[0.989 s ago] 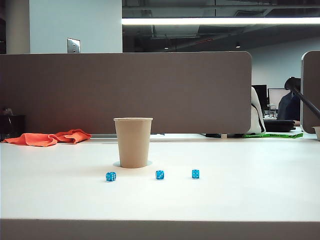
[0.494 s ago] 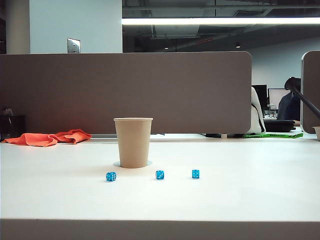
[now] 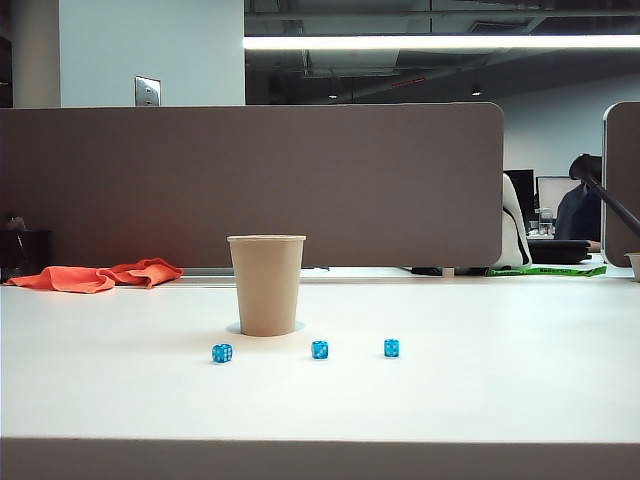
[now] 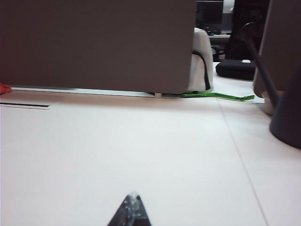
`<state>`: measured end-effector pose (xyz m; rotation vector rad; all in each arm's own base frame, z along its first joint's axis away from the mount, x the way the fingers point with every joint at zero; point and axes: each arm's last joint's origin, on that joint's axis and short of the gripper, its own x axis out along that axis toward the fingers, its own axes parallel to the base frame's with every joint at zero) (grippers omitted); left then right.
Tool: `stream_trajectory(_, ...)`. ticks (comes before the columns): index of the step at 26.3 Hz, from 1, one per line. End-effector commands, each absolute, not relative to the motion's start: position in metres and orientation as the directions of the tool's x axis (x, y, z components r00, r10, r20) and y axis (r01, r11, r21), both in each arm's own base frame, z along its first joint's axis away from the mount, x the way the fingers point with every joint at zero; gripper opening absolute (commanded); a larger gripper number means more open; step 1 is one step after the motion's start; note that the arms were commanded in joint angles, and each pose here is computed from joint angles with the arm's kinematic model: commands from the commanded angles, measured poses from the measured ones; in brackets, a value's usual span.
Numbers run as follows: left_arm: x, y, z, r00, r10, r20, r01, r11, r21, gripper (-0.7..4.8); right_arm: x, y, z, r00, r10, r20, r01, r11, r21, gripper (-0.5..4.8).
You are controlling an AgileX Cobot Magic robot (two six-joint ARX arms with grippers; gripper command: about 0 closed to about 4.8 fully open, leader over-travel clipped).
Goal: Pick up the dice with a different color and drop it into the paper cup.
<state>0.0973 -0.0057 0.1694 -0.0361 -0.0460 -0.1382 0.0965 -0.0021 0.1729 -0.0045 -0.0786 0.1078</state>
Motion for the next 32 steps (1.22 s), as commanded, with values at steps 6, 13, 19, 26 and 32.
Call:
stream_trajectory(6, 0.0971, -0.0056, 0.1718, 0.989, -0.133, 0.066, 0.135, 0.991, -0.027, -0.06, 0.0964, -0.0022, 0.1744, 0.99, 0.102, 0.097, -0.102, 0.995, -0.01, -0.01)
stream_trajectory(13, 0.0968, -0.0048, 0.176, 0.988, -0.106, 0.109, 0.11, 0.994, -0.025, -0.06, 0.0963, -0.0022, 0.1755, 0.989, 0.102, 0.108, -0.101, 0.995, -0.012, -0.01)
stream_trajectory(19, 0.097, -0.0048, 0.1738, 0.99, -0.108, 0.086, 0.11, 0.994, -0.028, -0.06, 0.0963, -0.0022, 0.1754, 0.989, 0.102, 0.107, -0.101, 0.995, -0.012, -0.01)
stream_trajectory(26, 0.097, -0.0048, 0.1734, 0.991, -0.108, 0.083, 0.11, 0.994, -0.028, -0.06, 0.0963, -0.0023, 0.1754, 0.989, 0.101, 0.107, -0.101, 0.995, -0.012, -0.01)
stream_trajectory(32, 0.097, -0.0048, 0.1734, 0.991, -0.108, 0.082, 0.11, 0.994, -0.028, -0.06, 0.0963, -0.0022, 0.1754, 0.989, 0.102, 0.107, -0.101, 0.995, -0.012, -0.01)
